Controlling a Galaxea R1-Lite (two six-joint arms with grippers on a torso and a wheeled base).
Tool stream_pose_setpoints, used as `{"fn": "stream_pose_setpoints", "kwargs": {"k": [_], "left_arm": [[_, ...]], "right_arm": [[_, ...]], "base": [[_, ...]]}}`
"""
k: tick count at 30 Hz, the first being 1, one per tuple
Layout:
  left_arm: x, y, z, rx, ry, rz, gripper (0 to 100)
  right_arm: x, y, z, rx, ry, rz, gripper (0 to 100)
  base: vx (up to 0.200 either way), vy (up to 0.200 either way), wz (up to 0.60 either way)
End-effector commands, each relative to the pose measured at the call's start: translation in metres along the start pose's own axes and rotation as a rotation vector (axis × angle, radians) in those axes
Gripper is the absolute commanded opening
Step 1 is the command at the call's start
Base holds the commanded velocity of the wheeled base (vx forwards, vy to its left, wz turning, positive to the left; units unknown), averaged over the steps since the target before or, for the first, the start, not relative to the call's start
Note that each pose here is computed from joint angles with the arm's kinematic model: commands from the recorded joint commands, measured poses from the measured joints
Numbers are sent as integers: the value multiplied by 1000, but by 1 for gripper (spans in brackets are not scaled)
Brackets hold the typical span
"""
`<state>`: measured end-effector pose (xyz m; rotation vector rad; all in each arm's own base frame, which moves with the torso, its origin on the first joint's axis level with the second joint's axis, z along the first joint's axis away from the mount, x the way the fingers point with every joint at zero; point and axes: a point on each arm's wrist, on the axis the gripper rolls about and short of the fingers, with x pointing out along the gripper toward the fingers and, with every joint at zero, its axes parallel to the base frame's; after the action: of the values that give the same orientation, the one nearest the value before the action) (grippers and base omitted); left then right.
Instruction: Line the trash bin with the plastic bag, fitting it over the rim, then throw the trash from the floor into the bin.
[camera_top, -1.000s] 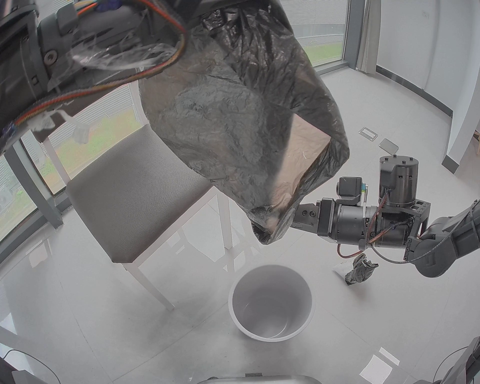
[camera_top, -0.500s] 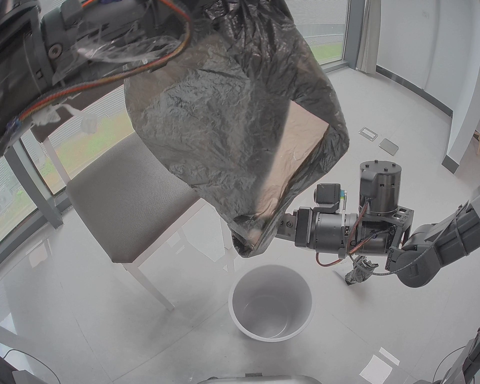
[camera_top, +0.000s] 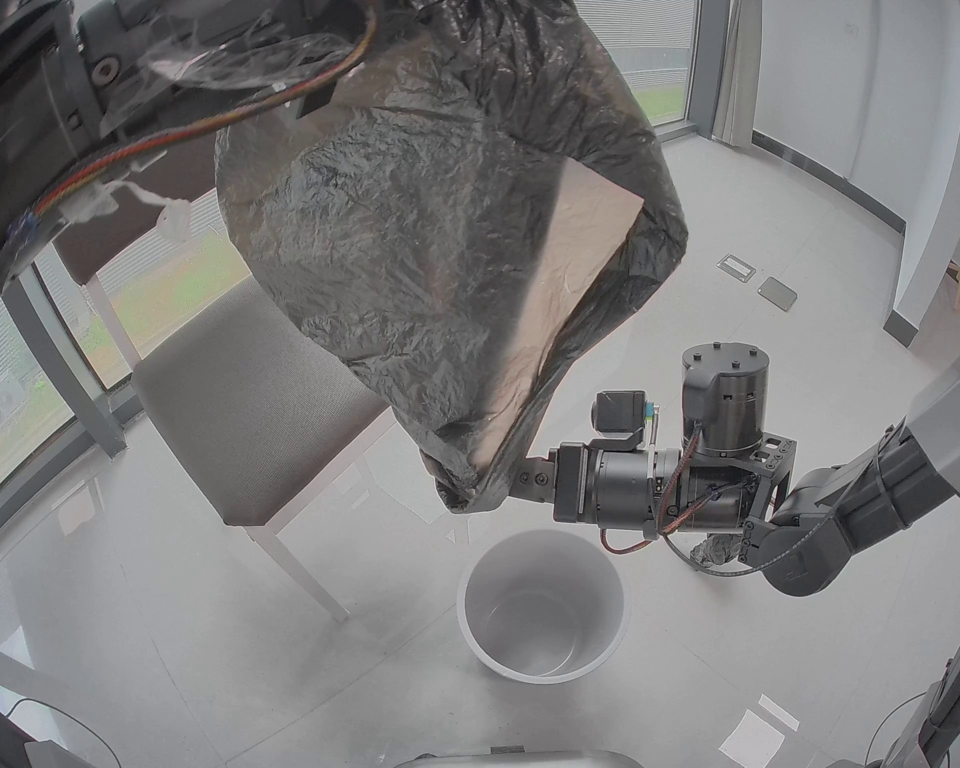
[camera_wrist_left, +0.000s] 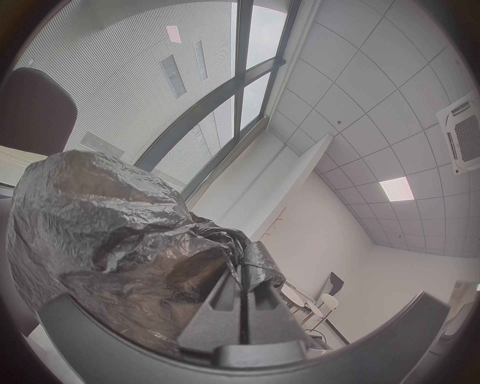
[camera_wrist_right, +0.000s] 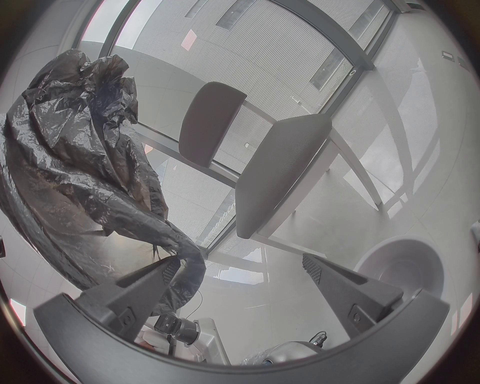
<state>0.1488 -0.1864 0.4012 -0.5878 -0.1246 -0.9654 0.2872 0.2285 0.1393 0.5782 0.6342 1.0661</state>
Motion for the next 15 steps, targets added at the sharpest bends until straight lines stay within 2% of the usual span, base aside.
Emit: {"fn": "stream_pose_setpoints", "kwargs": {"k": [1, 10, 11, 15], "left_arm": [[-1, -3, 4, -1, -11, -9, 0], [-1, -7, 6, -5, -27, -11, 0], [-1, -8, 6, -7, -27, -11, 0], [-1, -8, 6, -7, -29, -8, 0]], "right_arm": [[2, 1, -2, 1, 8, 3, 100], [2, 3, -1, -22, -15, 23, 100], [2, 3, -1, -23, -16, 23, 0], [0, 4, -1, -24, -18, 23, 0]], "base": [[0, 0, 0], [0, 0, 0], [0, 0, 0], [0, 0, 0]]}}
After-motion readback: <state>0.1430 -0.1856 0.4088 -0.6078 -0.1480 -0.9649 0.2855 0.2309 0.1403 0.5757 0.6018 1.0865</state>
